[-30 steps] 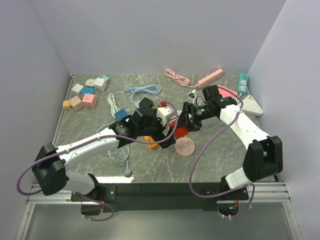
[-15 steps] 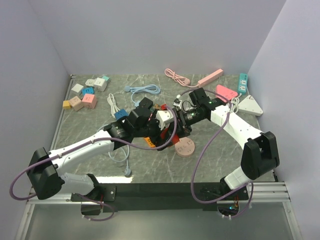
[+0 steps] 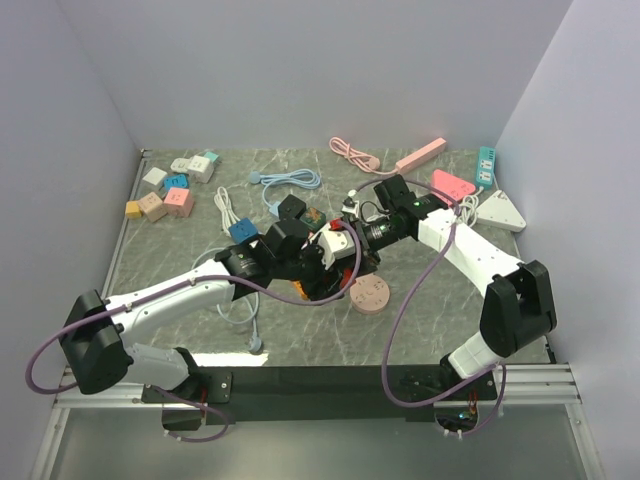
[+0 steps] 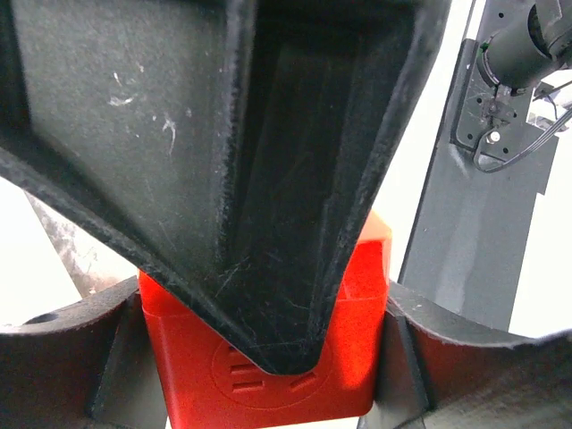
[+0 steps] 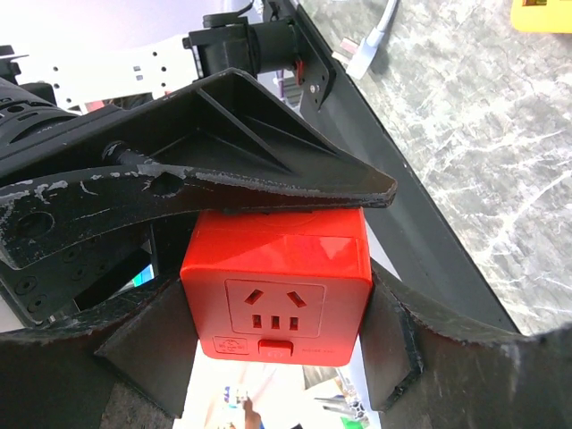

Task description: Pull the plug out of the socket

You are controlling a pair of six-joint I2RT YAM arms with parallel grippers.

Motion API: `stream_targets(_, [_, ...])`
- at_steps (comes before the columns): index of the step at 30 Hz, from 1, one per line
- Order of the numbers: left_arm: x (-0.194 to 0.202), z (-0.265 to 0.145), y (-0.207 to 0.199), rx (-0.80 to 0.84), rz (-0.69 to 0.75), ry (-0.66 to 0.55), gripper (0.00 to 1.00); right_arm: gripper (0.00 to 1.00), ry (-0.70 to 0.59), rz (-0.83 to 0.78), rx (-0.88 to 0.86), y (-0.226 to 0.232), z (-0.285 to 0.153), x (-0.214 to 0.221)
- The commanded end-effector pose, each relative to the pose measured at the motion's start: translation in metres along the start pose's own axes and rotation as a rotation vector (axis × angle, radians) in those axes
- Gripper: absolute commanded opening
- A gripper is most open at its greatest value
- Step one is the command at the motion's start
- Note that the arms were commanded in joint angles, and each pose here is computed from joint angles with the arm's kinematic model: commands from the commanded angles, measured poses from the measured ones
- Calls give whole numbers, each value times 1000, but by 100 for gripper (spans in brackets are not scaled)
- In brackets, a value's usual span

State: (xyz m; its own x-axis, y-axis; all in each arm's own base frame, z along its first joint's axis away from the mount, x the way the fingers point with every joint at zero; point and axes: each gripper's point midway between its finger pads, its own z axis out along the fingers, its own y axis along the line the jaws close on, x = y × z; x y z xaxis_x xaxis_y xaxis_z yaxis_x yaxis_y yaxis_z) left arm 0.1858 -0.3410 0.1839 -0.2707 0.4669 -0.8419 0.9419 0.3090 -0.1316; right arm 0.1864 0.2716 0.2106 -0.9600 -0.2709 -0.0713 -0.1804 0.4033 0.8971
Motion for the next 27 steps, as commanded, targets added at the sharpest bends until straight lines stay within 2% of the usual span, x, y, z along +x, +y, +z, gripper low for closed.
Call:
stream_targets(1, [-10,-6,-1,-11,15,-8,6,35,-17,-80,-56,25,-6,-7])
stream_targets(2, [-7,-7,4,-35,14,-7,4,61,-31,-74,-31,21,-6,-10])
stream_targets(5, [-4,-15,9,-73,9,-22,1,91,-129,-27,25,13,-17,-28])
stream_targets(6, [-5,-21,11,-88,5,-31,0,92,-179,34,62,3,-21,-37])
stream_targets(12, [16,-48,35,-159,-63,-44,0,94,-493,155,121,-24,-86,-83])
stream_targets(15, [23,-65,72,-305,-121,-51,0,95,-591,173,167,-30,-113,-95])
stream_targets(16, [26,-83,107,-435,-175,-56,0,95,-600,180,177,-31,-116,-95])
stream_targets(18, [33,-100,147,-535,-250,-52,0,96,-606,184,182,-31,-119,-95])
stream_targets(19, [30,-130,186,-641,-351,-104,0,96,-606,189,190,-34,-119,-96])
stream_targets(21, [42,-146,232,-732,-470,-105,0,96,-605,188,194,-36,-118,-95])
stream_targets(22, [34,-175,263,-807,-546,-166,0,96,-606,182,193,-35,-118,-93])
stream_targets(24, [53,-179,306,-852,-665,-164,0,97,-610,168,213,-40,-118,-93])
stream_targets(25, [47,-200,332,-900,-719,-226,0,97,-608,162,227,-41,-117,-92])
stream_targets(26, [47,-198,345,-895,-748,-241,0,97,-626,159,271,-46,-120,-94])
stream_targets(27, [78,-202,372,-928,-852,-216,0,97,-620,152,314,-51,-121,-90])
